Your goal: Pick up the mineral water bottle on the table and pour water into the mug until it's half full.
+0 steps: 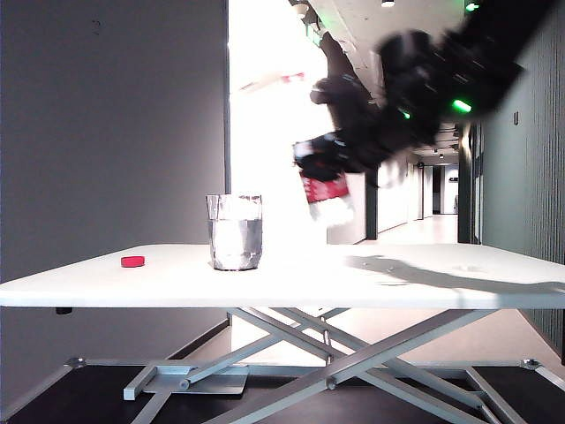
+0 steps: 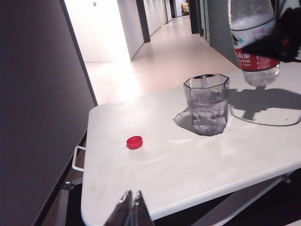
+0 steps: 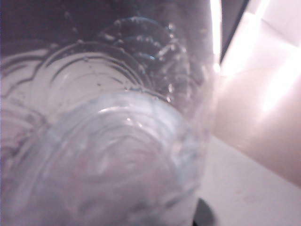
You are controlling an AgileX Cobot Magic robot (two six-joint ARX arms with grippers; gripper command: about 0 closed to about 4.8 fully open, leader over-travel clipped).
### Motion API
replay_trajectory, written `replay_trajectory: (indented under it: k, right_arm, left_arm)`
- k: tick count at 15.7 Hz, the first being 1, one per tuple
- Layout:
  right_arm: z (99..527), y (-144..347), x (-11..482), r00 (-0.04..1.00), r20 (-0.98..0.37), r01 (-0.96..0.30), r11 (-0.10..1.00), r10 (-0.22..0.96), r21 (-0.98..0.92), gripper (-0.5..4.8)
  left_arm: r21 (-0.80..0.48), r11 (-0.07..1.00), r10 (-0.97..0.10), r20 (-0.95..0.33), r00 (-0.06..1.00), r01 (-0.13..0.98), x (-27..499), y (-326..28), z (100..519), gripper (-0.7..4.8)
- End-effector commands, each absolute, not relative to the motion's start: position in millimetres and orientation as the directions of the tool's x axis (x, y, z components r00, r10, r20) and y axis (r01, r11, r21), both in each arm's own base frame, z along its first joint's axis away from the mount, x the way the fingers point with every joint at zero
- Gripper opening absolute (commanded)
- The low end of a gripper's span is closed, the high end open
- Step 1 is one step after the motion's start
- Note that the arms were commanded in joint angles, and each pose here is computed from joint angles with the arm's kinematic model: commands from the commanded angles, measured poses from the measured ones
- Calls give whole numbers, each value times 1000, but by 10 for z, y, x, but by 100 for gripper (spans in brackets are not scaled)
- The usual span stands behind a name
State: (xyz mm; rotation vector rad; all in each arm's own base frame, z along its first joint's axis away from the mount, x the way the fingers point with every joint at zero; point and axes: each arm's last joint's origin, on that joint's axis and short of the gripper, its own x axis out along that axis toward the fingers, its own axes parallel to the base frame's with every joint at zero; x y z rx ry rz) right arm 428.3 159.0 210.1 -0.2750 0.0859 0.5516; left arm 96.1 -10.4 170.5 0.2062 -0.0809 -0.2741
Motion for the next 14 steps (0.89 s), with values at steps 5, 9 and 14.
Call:
replay_trajectory:
  k: [5,9,14]
  right_arm:
    - [1960,572,4184,772,107,-630,777,627,-11,179]
    - [1770,487,4162,713,73,-699,715,698,-3,179]
    - [1522,515,4193,693,23,-721,693,720,27,179]
  left_arm:
    - [212,942,-278,64,958,259,959,-104,1724,-4]
    - [212,942,-278,64,958,259,959,-104,1724,-4]
    - [212,942,-278,64,958,259,959,-104,1724,-4]
